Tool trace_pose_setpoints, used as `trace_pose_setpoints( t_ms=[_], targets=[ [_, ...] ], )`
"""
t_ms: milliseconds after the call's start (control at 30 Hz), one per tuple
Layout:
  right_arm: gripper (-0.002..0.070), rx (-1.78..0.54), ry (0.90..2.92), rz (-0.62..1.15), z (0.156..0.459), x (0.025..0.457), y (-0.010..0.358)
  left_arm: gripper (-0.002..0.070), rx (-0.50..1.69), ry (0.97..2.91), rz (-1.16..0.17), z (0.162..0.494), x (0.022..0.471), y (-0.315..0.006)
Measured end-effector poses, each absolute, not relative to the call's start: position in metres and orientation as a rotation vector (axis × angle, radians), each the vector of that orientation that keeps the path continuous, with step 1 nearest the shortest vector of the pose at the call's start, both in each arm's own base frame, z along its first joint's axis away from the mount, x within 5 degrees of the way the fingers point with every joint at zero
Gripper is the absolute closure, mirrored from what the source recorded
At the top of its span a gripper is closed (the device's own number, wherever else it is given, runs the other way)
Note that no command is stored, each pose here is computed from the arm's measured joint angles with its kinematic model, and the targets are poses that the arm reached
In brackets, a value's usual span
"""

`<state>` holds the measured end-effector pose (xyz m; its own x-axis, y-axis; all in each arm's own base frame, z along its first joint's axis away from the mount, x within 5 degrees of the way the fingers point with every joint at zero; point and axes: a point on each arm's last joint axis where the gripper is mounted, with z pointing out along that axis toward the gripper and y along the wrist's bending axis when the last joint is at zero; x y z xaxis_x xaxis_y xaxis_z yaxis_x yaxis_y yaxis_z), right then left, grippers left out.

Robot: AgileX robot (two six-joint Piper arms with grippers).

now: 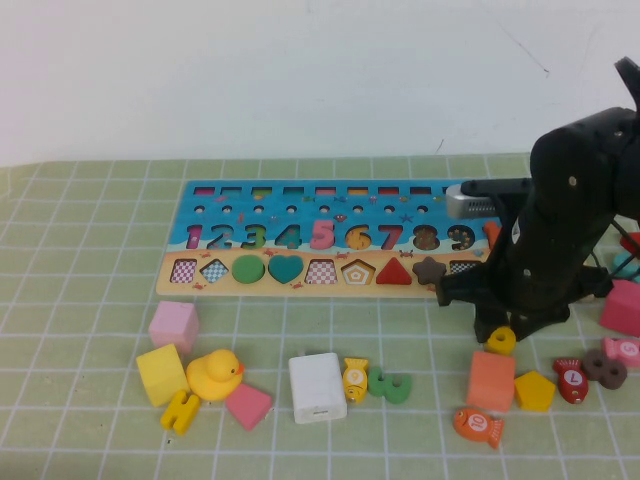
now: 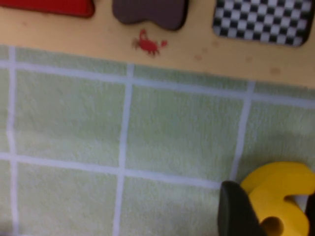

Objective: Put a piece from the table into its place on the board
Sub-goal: Pick up the "number 6", then place the "number 6" into the hole of the number 6

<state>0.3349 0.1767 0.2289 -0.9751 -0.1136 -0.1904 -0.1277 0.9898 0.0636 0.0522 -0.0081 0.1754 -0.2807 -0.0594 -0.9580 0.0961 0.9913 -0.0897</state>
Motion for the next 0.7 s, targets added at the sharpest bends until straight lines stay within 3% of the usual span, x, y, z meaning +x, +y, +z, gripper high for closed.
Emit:
trace_pose_setpoints(
  t_ms=[433,533,700],
  targets=[
    [0.0407,-0.267,2.58,0.237,0.311,0.377,0.196,0.0677,0.027,1.849,-0.15,0.175,0.052,-0.008],
    [0.0407,-0.307,2.547,0.324,0.311,0.39,0.21,0.0677,0.027,1.849,-0.15,0.175,0.052,-0.008],
    [0.0407,-0.332,2.569,0.424,0.283,0.418,0.233,0.0677,0.027,1.849,-0.15,0.175,0.052,-0.008]
  ],
)
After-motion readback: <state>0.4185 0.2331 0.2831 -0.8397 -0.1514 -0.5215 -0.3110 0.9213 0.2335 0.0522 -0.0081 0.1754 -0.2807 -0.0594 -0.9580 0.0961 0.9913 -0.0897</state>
